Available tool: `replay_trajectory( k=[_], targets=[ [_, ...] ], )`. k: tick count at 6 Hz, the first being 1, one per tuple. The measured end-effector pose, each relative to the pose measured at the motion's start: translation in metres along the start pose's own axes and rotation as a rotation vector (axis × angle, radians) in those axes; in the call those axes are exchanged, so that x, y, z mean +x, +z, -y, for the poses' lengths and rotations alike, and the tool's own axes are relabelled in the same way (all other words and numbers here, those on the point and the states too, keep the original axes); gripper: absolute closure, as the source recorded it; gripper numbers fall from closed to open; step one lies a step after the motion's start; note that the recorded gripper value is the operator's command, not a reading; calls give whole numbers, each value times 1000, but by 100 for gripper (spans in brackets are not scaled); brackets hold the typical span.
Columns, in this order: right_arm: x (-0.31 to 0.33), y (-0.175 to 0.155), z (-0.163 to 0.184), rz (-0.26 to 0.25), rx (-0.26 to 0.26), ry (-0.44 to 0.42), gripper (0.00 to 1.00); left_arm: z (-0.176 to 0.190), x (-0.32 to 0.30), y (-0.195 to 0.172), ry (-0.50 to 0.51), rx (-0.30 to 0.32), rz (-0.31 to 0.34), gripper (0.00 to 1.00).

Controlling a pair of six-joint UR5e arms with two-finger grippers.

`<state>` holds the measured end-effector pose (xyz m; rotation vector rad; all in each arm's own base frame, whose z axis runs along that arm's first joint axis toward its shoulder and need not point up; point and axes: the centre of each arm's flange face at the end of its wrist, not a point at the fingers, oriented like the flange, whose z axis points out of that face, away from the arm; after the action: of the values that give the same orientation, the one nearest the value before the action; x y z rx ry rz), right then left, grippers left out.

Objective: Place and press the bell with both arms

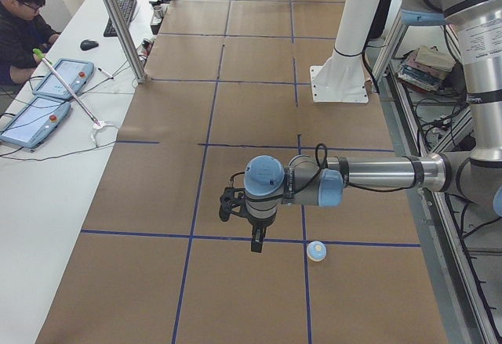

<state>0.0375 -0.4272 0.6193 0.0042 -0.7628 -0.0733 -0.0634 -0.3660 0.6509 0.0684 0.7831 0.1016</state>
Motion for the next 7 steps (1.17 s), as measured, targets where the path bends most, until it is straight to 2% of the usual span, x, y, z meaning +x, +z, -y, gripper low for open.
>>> replay_trajectory(
  k=[3, 6, 7],
  targets=[
    [-1, -1, 0, 0, 4, -2, 0, -2, 2, -1, 8, 4, -2, 0],
    [-1, -2, 1, 1, 13, -8, 0, 19, 14, -15, 76, 72, 0, 0],
    [-2, -2, 1, 1, 14, -10, 0, 18, 22, -9, 103, 80, -7, 0]
  ],
)
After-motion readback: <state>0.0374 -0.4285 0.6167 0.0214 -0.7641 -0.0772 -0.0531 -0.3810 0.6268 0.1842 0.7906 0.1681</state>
